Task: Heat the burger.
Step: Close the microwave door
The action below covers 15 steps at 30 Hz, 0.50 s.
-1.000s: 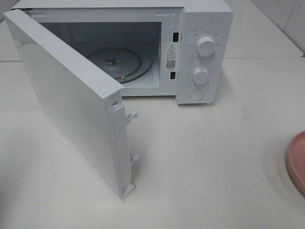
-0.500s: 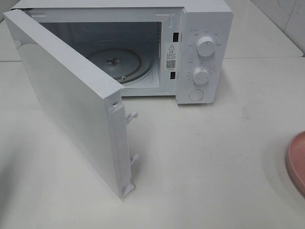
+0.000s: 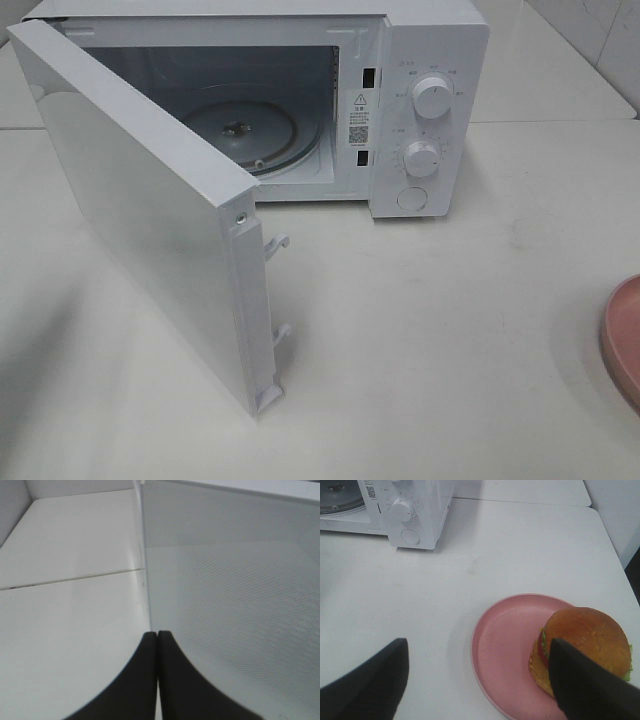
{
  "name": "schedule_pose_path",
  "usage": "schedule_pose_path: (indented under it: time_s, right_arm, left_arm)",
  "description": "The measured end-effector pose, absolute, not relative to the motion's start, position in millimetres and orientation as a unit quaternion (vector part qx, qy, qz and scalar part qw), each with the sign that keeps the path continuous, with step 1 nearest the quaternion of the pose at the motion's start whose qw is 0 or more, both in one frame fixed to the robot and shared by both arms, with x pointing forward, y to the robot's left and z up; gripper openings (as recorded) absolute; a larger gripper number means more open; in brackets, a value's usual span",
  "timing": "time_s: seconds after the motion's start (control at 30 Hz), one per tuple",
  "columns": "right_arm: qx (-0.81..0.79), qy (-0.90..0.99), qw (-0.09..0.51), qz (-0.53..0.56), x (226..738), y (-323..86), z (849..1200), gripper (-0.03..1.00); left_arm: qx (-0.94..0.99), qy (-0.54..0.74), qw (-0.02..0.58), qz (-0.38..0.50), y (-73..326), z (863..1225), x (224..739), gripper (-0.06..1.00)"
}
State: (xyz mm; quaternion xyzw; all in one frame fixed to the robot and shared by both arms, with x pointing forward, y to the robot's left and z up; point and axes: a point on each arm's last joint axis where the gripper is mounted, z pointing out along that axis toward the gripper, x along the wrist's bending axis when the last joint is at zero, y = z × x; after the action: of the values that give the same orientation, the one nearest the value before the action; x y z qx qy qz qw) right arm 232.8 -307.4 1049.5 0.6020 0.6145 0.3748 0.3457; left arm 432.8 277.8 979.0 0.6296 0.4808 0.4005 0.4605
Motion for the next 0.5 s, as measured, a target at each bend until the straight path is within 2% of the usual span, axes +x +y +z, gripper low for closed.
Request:
schedule_pose_path:
  time_s: [0.17,0.5]
  right_arm:
    - [0.602,0.615,0.346,0.375,233,-307,1050,0.75]
    - [0.602,0.615,0.346,0.375,233,-307,1050,0.75]
  left_arm:
    - [0.644,0.435,0.504,0.377,266,966,446,0.00]
    - [0.643,0.428,0.529,0.351,259,947,455,0.00]
